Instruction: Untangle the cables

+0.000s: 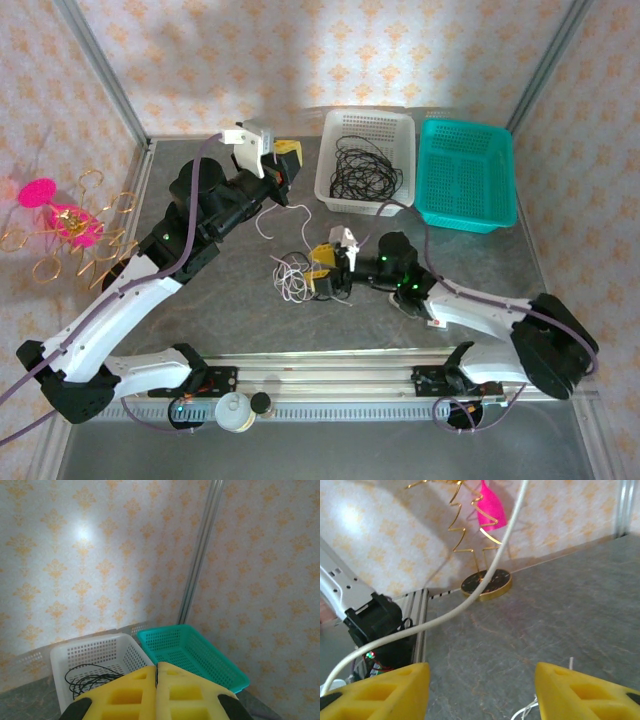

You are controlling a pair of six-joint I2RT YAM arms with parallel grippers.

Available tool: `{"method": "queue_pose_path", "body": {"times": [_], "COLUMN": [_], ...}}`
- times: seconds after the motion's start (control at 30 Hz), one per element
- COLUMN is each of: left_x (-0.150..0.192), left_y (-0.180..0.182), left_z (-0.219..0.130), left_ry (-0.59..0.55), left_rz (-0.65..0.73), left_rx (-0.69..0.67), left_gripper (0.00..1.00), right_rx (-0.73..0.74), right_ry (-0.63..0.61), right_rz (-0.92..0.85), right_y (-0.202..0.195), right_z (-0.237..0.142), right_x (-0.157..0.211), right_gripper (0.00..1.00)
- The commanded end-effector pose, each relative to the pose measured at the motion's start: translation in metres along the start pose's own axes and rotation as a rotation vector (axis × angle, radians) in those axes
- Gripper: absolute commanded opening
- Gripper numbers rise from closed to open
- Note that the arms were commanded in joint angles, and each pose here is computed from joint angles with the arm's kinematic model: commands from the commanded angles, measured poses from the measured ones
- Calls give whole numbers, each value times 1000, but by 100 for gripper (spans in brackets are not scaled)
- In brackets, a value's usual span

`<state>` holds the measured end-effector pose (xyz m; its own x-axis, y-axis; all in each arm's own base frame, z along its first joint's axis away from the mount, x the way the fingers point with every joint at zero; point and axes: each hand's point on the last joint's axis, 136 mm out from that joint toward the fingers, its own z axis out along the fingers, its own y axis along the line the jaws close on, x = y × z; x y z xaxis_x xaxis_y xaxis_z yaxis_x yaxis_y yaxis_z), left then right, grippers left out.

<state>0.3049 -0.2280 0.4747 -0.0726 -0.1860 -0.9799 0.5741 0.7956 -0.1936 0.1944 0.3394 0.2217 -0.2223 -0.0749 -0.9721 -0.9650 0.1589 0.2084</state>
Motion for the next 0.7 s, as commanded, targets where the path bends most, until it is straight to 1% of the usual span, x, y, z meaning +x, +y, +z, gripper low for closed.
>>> {"method": "queue_pose_path", "body": {"times": [0.0,0.07,0.13,0.23,0.3,0.47,0.57,0.67], "left_x": [2,1,-2,-5,-6,-5,-3,-4], "left_y": [-5,-5,-5,-5,-4,-1,-1,-2], "left_z": [-4,-4,-6,-8,-10,-10,-8,-8], "left_ry": [10,7,3,-4,-4,0,4,-1], "left_rz": [-17,-15,-10,-1,7,22,21,20], "left_rx": [26,23,21,19,15,0,0,6], "left_gripper": [0,0,0,0,0,0,0,0], "right_rx": [-37,-71,-106,-43,-3,43,33,64], "right_ry": [-88,-93,-76,-44,-25,4,-4,-10], "right_rz": [-76,-48,-20,19,27,10,-19,-48], "right_y": [2,4,5,-8,-15,-20,-16,-21], "right_z": [9,14,19,22,21,18,15,14], "right_x": [-29,-28,-22,-11,-4,1,-2,-3], "right_gripper": [52,46,43,38,37,37,41,49]}}
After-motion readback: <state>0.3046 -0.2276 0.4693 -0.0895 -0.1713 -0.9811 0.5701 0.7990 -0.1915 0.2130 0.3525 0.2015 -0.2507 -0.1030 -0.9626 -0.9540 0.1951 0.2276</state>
